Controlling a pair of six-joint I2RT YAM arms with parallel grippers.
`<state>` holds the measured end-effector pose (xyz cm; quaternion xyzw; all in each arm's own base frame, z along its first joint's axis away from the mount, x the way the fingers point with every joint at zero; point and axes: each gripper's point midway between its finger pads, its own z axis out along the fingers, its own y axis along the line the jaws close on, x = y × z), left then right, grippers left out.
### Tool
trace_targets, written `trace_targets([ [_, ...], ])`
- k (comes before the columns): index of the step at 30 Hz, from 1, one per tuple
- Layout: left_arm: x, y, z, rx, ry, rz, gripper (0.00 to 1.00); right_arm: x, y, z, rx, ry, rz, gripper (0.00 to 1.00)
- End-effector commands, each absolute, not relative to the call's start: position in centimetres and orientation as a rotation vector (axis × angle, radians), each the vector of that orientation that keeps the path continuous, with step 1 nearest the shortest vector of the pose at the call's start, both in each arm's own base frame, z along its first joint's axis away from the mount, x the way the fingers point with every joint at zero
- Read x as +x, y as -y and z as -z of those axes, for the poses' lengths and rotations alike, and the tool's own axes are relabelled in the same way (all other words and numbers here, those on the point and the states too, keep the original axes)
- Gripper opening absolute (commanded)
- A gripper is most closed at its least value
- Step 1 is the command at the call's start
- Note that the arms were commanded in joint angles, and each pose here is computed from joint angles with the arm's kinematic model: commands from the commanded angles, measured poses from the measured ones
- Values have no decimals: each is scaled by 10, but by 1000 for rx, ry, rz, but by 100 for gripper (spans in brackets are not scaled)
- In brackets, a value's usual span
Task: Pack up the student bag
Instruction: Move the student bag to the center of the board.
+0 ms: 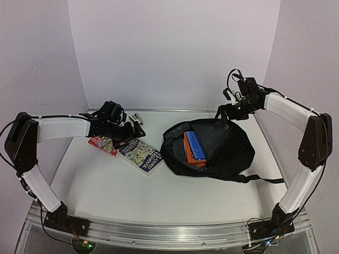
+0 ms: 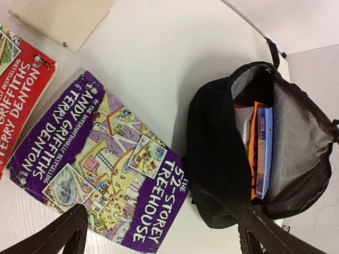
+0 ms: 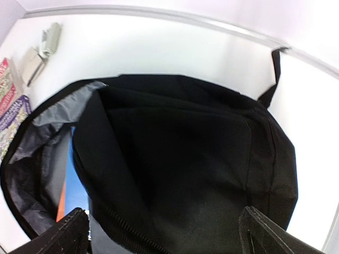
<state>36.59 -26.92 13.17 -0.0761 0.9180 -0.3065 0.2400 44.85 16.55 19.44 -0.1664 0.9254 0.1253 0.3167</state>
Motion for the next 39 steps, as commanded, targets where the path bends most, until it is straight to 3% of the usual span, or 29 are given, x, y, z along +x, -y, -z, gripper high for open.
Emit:
trace_targets([
  [1, 363, 262, -144, -183, -2488, 853, 99, 445, -179, -219, -510, -2381, -370, 98],
  [3, 363, 263, -144, -181, -2490, 858, 99, 447, -183, -216, -537, -2380, -365, 96],
  [8, 364, 264, -144, -180, -2486, 867, 99, 458, -179, -193, -576, -2417, -268, 77],
  [12, 364, 261, -146, -177, -2481, 858, 99, 459, -178, -189, -588, -2421, -259, 84],
  [16, 364, 252, -137, -182, -2507, 830, 99, 452, -198, -222, -588, -2352, -397, 85],
  [23, 377, 220, -124, -147, -2532, 801, 100, 388, -290, -275, -806, -2202, -792, 92],
  [31, 397, 215, -105, -99, -2569, 772, 99, 317, -385, -225, -1127, -2229, -958, 92],
  [39, 398, 207, -105, -185, -2547, 774, 99, 279, -430, -160, -1292, -2315, -982, 91],
])
